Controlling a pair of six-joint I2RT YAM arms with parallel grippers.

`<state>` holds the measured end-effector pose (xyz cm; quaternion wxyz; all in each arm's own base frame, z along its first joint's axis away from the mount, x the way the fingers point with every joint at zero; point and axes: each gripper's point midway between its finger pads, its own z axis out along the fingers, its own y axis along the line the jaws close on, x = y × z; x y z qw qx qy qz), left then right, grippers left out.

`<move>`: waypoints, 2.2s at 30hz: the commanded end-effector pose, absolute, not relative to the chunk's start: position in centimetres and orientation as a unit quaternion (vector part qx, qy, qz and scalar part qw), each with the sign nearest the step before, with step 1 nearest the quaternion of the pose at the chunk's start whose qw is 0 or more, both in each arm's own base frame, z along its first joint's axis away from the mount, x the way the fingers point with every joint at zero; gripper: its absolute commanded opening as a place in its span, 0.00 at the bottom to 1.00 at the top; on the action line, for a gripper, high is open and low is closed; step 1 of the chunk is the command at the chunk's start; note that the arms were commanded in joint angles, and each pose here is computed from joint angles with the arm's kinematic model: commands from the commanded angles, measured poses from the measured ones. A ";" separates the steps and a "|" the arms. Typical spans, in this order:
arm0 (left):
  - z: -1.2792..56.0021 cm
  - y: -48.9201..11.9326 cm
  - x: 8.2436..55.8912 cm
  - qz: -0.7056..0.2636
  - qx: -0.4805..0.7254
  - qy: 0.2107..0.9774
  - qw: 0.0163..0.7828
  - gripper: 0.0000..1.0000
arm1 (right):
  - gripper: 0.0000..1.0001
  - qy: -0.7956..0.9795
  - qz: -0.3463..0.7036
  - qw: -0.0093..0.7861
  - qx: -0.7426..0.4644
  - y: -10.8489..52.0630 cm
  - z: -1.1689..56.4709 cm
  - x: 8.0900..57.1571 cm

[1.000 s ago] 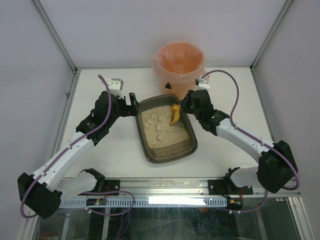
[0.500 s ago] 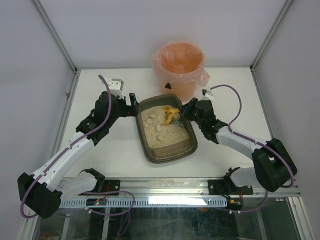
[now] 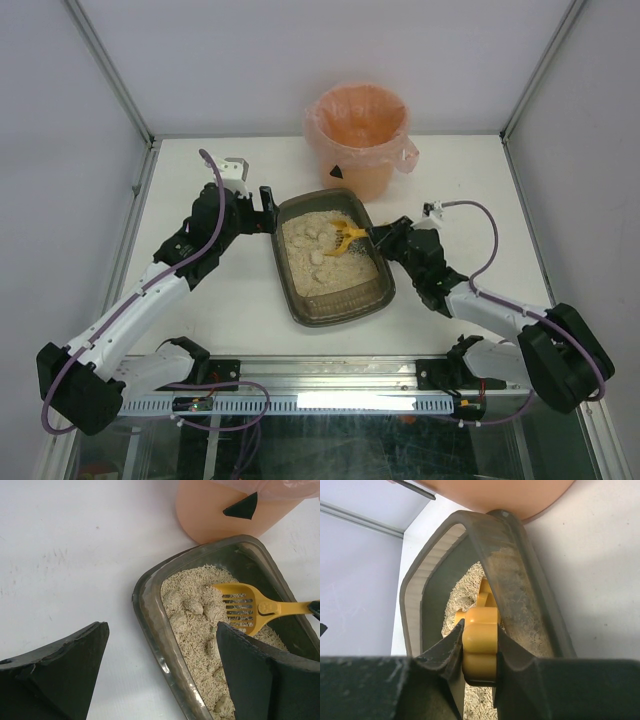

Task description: Clean the litter box

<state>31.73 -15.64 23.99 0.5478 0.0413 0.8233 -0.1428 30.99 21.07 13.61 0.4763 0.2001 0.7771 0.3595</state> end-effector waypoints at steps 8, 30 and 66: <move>24.9 -15.2 32.4 -0.138 0.035 0.814 0.563 0.93 | 0.00 0.684 0.452 0.503 0.272 19.0 17.5 31.1; 25.2 -15.1 32.4 -0.136 0.037 0.812 0.567 0.92 | 0.00 0.628 0.564 0.474 0.252 17.5 20.5 30.0; 25.2 -15.2 32.3 -0.139 0.038 0.810 0.568 0.93 | 0.00 0.616 0.625 0.426 0.222 17.8 22.0 30.0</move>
